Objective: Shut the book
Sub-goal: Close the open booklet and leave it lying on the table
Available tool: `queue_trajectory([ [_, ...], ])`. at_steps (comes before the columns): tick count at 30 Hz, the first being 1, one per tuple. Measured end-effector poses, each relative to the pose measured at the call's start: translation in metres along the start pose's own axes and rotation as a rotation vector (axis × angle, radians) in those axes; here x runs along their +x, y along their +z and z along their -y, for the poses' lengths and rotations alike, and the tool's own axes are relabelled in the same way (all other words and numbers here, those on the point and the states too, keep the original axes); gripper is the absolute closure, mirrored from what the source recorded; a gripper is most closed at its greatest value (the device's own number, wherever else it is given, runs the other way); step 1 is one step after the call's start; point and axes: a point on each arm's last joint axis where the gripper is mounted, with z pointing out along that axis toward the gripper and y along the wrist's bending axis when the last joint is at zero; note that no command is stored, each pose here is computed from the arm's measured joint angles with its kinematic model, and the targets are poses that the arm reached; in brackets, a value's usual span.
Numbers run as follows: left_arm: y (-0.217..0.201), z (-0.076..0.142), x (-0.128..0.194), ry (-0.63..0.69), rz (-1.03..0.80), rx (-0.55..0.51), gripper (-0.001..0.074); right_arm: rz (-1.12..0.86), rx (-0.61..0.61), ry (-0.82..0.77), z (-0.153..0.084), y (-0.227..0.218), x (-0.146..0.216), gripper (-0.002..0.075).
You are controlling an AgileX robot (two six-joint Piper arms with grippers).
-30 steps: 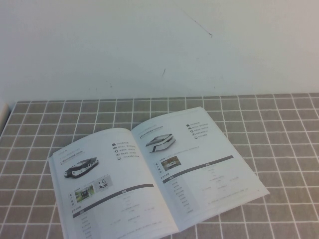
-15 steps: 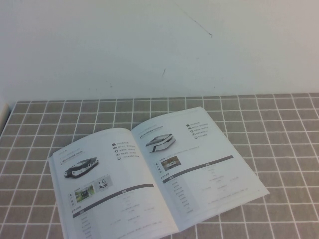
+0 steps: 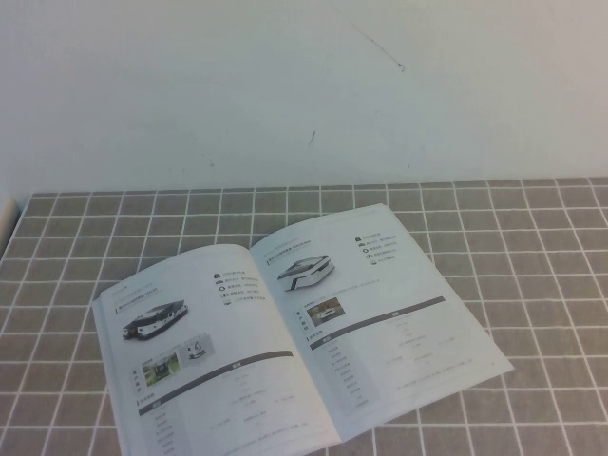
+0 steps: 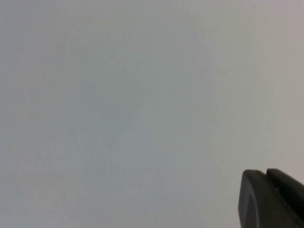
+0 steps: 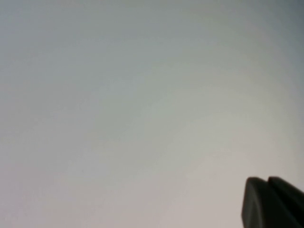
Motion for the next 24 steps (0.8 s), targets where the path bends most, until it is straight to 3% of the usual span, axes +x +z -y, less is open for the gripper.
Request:
queue_trajectory([
  [5, -0.005, 0.004, -0.035, 0.058, -0.033, 0.004, 0.0738, -0.205, -0.048, -0.035, 0.005, 0.026, 0.006, 0.0729],
  [10, -0.011, 0.003, -0.051, 0.148, -0.16, -0.023, 0.0738, -0.595, -0.149, -0.034, 0.0, 0.049, 0.041, 0.0729],
  [18, -0.011, -0.003, -0.019, 0.155, -0.582, -0.057, 0.0738, -1.091, -0.454, 0.098, -0.043, 0.065, 0.096, 0.0729],
  [24, -0.008, -0.004, 0.008, 0.145, -0.637, -0.046, 0.0738, -1.331, -0.674, 0.219, -0.086, 0.084, 0.131, 0.0729],
])
